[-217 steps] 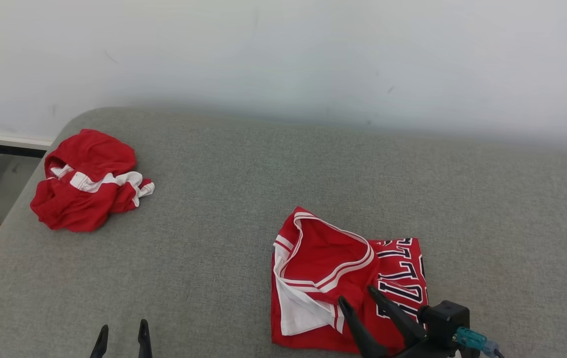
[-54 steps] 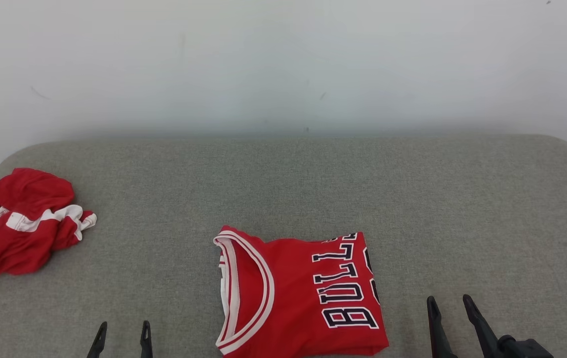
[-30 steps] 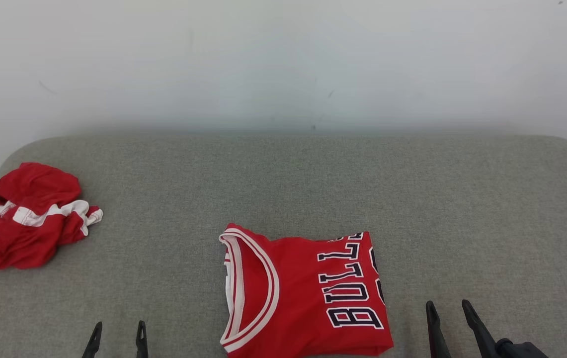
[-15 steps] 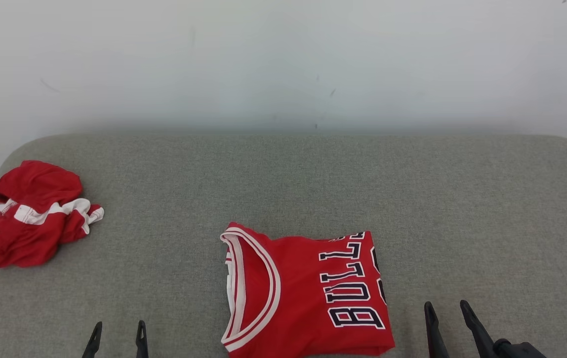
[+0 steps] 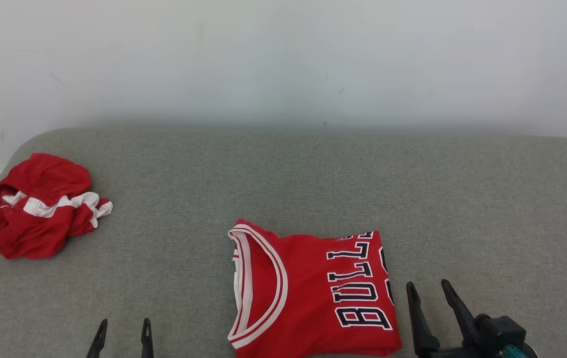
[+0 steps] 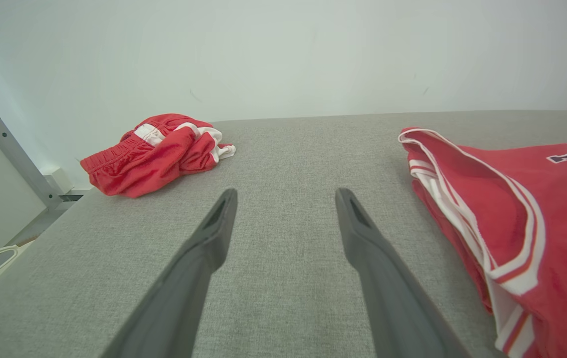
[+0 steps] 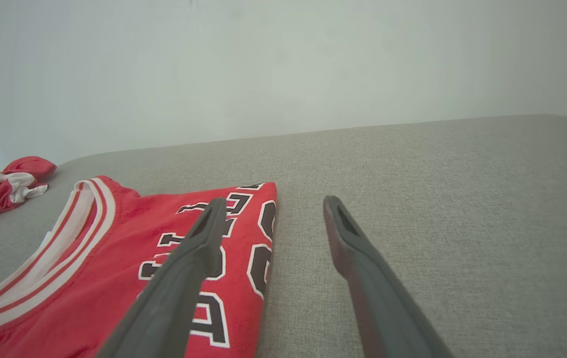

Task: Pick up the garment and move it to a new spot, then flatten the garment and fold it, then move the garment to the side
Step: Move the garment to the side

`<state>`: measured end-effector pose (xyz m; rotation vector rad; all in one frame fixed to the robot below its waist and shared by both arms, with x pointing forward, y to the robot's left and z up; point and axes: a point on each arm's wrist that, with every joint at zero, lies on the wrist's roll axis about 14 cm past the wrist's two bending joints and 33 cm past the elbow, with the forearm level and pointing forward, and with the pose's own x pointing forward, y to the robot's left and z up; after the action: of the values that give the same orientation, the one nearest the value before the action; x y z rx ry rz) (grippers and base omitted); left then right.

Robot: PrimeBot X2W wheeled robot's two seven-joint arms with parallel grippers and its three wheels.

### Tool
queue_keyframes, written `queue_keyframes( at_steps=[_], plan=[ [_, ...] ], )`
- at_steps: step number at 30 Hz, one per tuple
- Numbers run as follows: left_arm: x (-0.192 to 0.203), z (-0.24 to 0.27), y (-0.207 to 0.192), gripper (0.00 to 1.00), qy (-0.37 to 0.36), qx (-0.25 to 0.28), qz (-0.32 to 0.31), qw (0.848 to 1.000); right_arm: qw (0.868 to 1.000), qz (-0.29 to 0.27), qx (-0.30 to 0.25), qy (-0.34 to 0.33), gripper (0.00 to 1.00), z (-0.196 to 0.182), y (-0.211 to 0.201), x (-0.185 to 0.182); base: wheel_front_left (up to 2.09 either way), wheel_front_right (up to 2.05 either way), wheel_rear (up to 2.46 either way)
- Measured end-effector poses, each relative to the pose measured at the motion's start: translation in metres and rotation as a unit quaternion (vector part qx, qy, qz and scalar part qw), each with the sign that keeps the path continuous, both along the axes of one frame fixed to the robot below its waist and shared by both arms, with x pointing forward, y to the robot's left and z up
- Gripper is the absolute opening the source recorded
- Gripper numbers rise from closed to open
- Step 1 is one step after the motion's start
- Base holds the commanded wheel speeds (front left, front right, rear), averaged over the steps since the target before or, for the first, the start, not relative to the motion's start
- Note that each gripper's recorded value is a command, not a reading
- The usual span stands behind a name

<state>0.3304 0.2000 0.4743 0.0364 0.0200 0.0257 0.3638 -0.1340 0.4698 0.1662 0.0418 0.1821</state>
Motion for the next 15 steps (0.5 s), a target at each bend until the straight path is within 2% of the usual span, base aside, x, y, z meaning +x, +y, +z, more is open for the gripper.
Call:
queue_keyframes(
  at_steps=[7,15],
  plan=[
    [-0.007,-0.002,0.002,1.0,0.003,-0.004,0.005,1.0,0.999,0.032,-0.021,0.038,1.0,-0.018,0.021,0.031,0.0,0.0,0.0],
    [-0.017,-0.005,0.01,1.0,0.007,-0.008,0.025,1.0,0.99,0.048,-0.039,0.128,1.0,-0.059,0.033,0.049,0.0,0.0,0.0]
  ],
)
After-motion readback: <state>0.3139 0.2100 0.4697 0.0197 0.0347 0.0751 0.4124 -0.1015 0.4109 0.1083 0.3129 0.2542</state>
